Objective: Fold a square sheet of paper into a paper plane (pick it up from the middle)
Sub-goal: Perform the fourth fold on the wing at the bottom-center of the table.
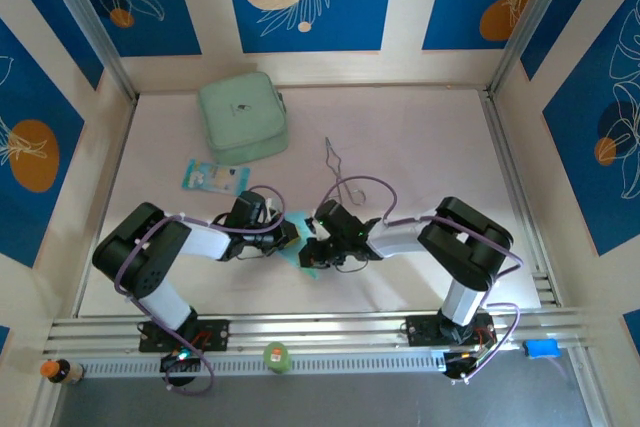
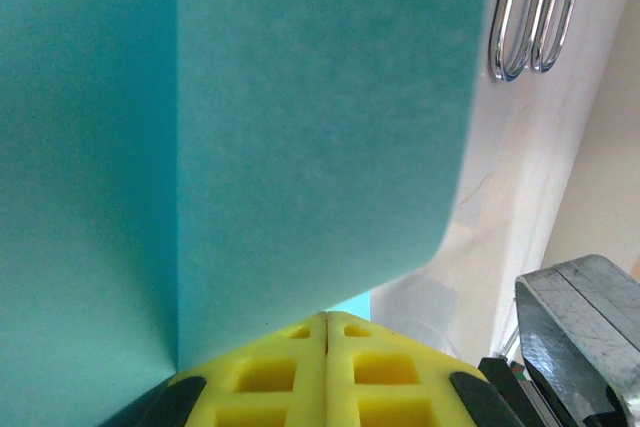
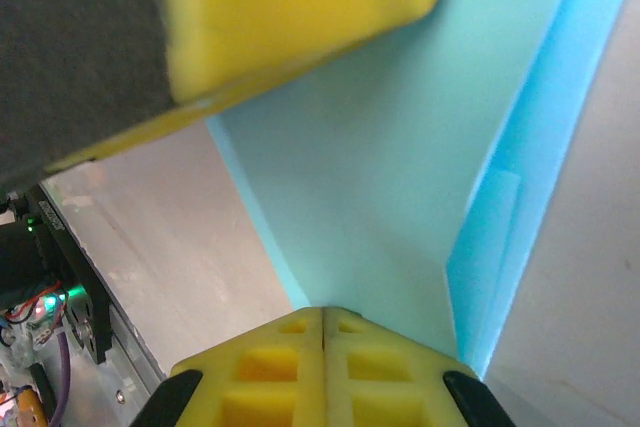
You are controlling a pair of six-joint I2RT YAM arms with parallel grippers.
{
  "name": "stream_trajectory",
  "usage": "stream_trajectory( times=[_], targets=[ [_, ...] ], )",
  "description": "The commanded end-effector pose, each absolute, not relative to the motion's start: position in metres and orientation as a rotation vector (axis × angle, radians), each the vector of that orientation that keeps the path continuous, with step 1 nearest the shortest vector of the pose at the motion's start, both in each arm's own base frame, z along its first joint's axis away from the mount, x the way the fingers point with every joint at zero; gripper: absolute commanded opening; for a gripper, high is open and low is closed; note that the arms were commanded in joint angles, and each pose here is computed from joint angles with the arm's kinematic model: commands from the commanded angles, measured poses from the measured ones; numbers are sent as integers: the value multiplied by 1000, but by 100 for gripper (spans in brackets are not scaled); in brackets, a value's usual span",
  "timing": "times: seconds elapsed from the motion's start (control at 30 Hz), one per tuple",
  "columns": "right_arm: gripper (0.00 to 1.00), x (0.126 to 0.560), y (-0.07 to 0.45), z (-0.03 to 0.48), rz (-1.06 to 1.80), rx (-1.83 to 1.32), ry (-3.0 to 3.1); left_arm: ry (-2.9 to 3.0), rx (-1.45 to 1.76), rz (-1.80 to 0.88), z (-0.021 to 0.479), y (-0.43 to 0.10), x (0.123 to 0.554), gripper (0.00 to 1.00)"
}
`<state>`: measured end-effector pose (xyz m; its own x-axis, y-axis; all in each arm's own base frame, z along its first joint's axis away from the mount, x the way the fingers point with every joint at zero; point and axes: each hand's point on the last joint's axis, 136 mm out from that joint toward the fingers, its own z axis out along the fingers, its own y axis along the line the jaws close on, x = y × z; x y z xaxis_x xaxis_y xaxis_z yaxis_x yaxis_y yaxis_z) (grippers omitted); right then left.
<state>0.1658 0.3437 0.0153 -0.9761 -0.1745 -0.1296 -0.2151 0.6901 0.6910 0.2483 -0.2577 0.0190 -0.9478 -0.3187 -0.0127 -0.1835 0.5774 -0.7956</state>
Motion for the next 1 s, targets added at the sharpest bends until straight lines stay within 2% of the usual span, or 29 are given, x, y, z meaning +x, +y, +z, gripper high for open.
stream_trajectory(
  times=[0.0,0.57,0.83,0.97],
  targets=[
    [1,144,325,3,1144,-299,2936,2742,-509,-1187,-6,-242,235,0],
    [2,103,295,-1,1105,-273,2966,2745,-531,-1184,-8,-240,234,0],
    [2,132,307,66,1224,-299,2769,2736,-526,-1195,-5,-240,233,0],
    [2,154,320,80,1248,-309,2733,2733,-526,-1199,-5,-240,233,0]
  ],
)
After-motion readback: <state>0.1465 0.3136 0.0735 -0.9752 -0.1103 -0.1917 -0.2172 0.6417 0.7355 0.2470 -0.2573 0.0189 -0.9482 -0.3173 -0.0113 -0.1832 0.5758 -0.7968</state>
